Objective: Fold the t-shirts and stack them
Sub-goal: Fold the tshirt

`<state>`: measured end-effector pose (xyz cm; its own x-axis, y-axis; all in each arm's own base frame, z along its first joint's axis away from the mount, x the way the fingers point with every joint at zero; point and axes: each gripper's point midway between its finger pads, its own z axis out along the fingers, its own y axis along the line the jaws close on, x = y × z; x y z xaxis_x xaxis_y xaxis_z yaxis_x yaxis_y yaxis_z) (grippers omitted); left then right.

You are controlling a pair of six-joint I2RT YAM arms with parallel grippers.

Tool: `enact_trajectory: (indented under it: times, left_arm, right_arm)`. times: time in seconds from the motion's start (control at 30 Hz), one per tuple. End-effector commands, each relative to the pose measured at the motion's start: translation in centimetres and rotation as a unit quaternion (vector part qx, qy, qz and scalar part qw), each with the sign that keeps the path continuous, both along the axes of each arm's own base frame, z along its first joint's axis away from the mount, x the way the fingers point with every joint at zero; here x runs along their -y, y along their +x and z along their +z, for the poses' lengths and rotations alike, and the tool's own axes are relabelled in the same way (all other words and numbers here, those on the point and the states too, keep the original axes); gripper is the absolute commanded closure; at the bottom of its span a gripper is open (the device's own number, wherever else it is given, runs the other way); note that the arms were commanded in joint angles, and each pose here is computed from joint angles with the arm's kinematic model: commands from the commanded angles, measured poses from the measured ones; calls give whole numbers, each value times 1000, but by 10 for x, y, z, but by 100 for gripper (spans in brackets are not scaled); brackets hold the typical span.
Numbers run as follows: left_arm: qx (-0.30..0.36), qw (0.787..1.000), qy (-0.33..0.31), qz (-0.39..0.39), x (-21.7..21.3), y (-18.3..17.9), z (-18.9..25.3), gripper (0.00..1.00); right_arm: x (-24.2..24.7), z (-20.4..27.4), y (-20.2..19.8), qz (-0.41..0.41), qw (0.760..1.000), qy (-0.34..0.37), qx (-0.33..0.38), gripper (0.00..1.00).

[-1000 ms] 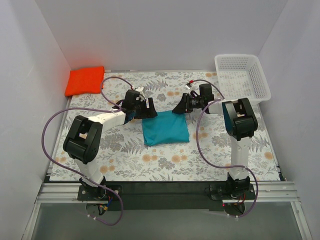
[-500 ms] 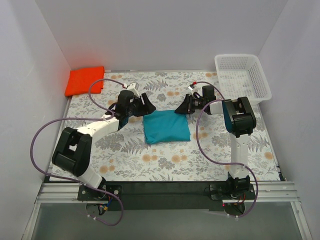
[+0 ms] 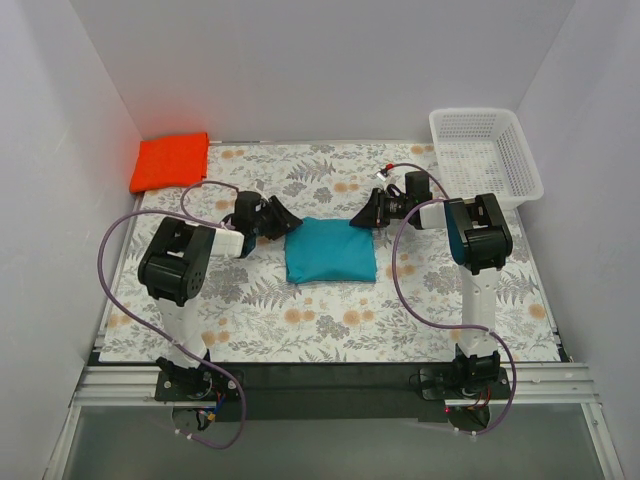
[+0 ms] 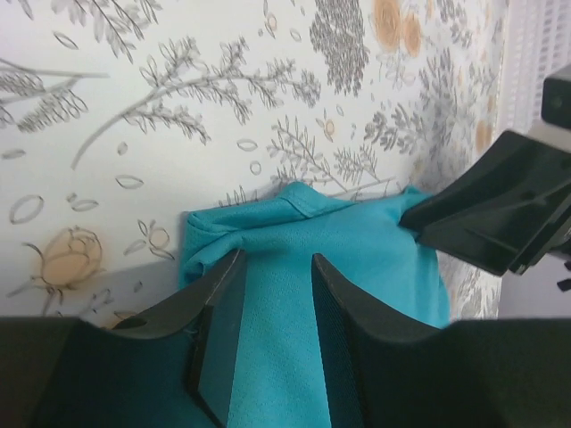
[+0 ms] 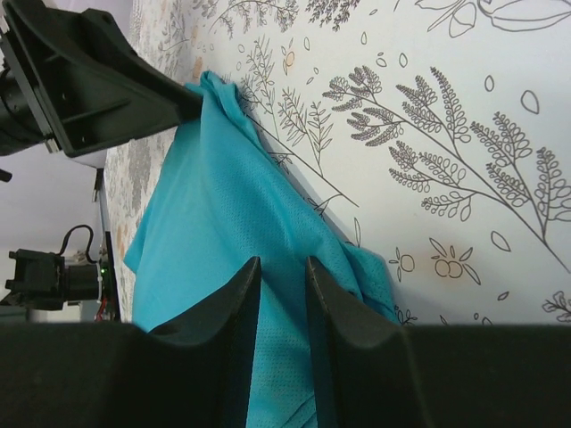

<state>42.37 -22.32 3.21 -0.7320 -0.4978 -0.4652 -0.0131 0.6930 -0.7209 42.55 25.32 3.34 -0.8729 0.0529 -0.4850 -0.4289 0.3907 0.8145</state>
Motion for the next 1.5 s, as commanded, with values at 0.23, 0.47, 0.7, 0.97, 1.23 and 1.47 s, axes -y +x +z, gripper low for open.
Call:
enact_trajectory:
  times: [0.23,0.47,0.7,0.97,1.23,1.47]
  left_arm:
    - [16,998,2,62,-34,17,40,47]
    - [87,995,-16,36,-25,0,128,24]
    - [58,997,-43,-25,8,-55,125,32]
    - [-79,996,-31,2,-2,-102,30,54]
    - [-120,991,16,63,-34,-116,8,64]
    - [-48,998,18,43,-35,-116,67,45]
  right_arm:
    - [20,19,15,-23,999,-2,34,66]
    - [20,100,4,-39,995,16,91,65]
    - [3,110,-40,-23,996,21,78,64]
    - [6,37,-63,-50,999,-10,17,66]
    - [25,6,-67,-62,998,-24,-10,68]
    - [21,75,-81,-46,998,21,29,67]
